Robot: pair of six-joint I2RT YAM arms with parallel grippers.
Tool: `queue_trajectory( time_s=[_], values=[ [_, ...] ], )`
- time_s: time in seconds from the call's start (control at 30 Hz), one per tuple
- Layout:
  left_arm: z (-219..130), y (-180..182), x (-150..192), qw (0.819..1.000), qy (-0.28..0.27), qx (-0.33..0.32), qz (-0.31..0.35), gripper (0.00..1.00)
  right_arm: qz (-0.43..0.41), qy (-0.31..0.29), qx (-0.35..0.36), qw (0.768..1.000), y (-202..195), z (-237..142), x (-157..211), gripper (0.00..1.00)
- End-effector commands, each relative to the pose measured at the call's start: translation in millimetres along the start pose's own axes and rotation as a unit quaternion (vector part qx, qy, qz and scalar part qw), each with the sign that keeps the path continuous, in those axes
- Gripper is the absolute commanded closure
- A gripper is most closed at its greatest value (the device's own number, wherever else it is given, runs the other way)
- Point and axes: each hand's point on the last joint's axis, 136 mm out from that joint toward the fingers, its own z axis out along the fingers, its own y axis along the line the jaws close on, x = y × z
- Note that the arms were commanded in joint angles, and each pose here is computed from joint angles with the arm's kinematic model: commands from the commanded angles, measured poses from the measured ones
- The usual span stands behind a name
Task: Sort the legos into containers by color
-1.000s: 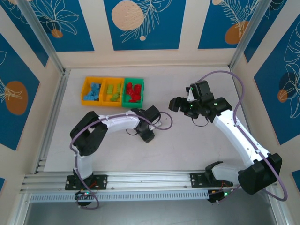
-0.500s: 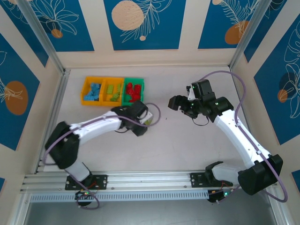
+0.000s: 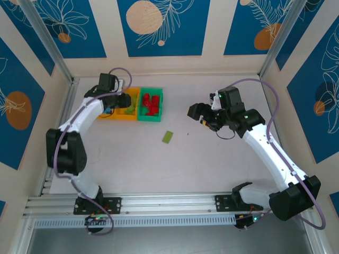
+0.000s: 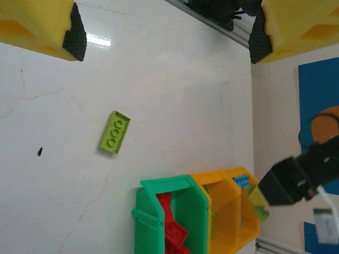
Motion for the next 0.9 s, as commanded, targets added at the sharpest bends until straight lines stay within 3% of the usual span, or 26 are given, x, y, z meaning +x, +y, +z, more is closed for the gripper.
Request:
queue_trajectory(
  time_s=[0.0,0.17,0.4,0.53,0.67,0.77,0.87],
  values=[
    [15.6,12.2,-22.2,1.000,0.000,-0.013,-0.018,0.60,0.003,-0.001,-0.019,1.000,11.6,-5.9,-3.2,0.17],
    [22.6,16.3,-50.4,1.000,-0.007,-0.023,-0.017,0.39,0.002,0.001,-0.016,1.000,12.2,-7.2,-3.0,0.17],
    [-28.5,-20.1,-50.6,0.999,-0.037,0.025,-0.027,0.38,0.005,0.001,-0.017,1.000,10.2,-4.7,-2.0,0.17],
    [-60.6,-59.6,-20.9,0.997,-0.042,0.057,-0.030,0.38,0.009,-0.002,-0.016,1.000,8.7,-2.3,-3.8,0.17],
    [-73.3,-115.4,27.8,0.997,-0.028,0.072,0.030,0.38,0.010,-0.006,-0.012,1.000,7.1,-2.1,-5.0,0.17],
    [-66.8,-150.0,70.3,0.994,-0.001,0.074,0.085,0.39,0.010,-0.006,-0.009,1.000,5.6,-2.7,-4.2,0.17],
    [-47.3,-162.2,104.0,0.990,0.031,0.048,0.128,0.39,0.012,-0.005,-0.006,1.000,2.5,-1.9,-2.4,0.17]
  ],
)
